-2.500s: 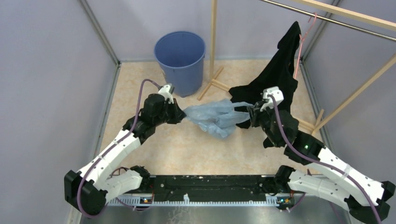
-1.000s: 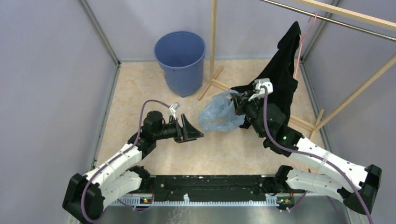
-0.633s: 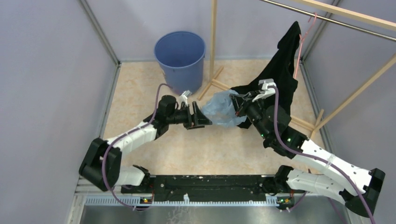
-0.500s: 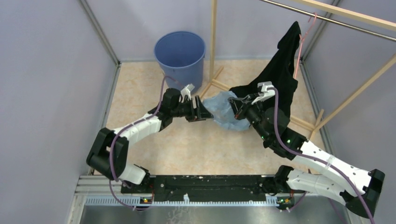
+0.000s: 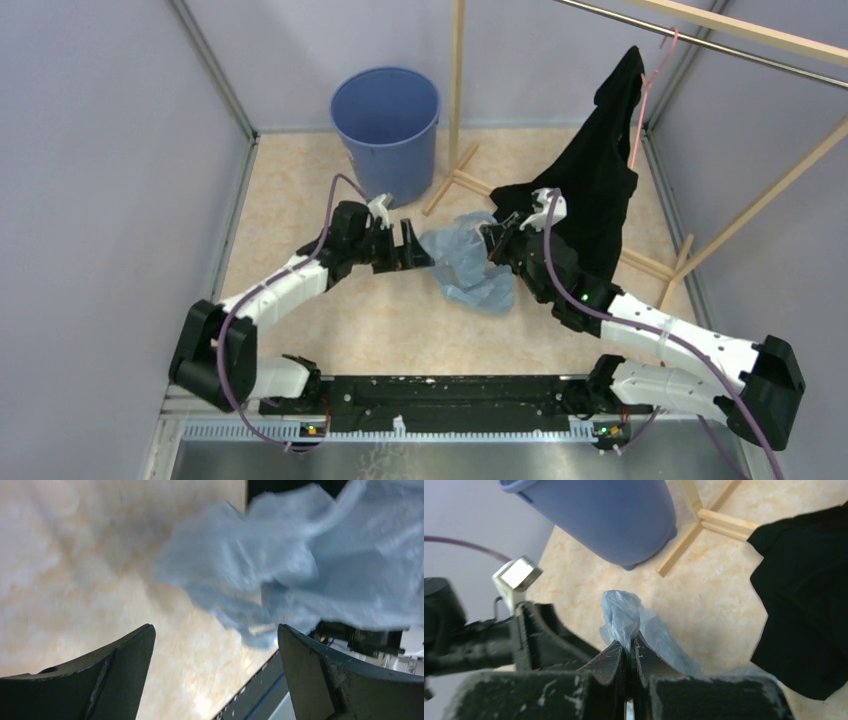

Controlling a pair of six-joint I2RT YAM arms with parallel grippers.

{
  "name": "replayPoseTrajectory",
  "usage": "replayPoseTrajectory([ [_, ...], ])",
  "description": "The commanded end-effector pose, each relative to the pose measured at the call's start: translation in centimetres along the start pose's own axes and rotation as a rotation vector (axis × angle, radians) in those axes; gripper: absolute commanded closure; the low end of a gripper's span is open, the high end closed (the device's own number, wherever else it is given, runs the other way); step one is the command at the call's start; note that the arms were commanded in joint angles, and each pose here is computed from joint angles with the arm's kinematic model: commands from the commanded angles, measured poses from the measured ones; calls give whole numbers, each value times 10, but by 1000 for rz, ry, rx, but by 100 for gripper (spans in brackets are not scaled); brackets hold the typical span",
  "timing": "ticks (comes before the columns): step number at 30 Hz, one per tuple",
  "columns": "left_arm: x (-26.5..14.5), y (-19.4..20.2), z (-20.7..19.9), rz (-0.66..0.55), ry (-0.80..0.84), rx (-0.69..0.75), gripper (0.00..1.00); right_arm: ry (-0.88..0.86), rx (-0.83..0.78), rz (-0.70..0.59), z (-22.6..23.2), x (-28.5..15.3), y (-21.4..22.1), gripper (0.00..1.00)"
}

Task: Put the trash bags into the trash bin

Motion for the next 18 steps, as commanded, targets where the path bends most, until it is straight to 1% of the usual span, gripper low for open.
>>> replayPoseTrajectory([
  [1,-38,32,-1,55,-46,44,2,3,105,-58,1,8,0,100],
  [5,-76,46,-12,-8,-59,59,2,8,156,-90,-4,8,3,100],
  [8,-89,53,-29,-54,27,-23,4,19,170,-104,-6,9,2,100],
  [10,-87,63,-39,-59,150,-119,7,20,169,-104,-5,10,2,100],
  [12,-82,70,-49,-57,318,-211,8,22,169,-96,-4,12,2,100],
  [14,-75,74,-53,-70,398,-267,6,12,169,-86,-1,11,2,100],
  [16,-60,79,-55,-28,367,-284,2,7,170,-81,-1,10,2,100],
  [18,-45,83,-64,26,342,-277,2,14,169,-80,-3,8,3,100],
])
Point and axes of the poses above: each gripper's point midway between its finger pads, its own x axis out along the fingers, its own z axis along the line the jaws close on, y = z × x, the point moved 5 cm from there along -x, back along the fingers, and after that the axes turned 5 degrees about x, right-handed, at the moved point
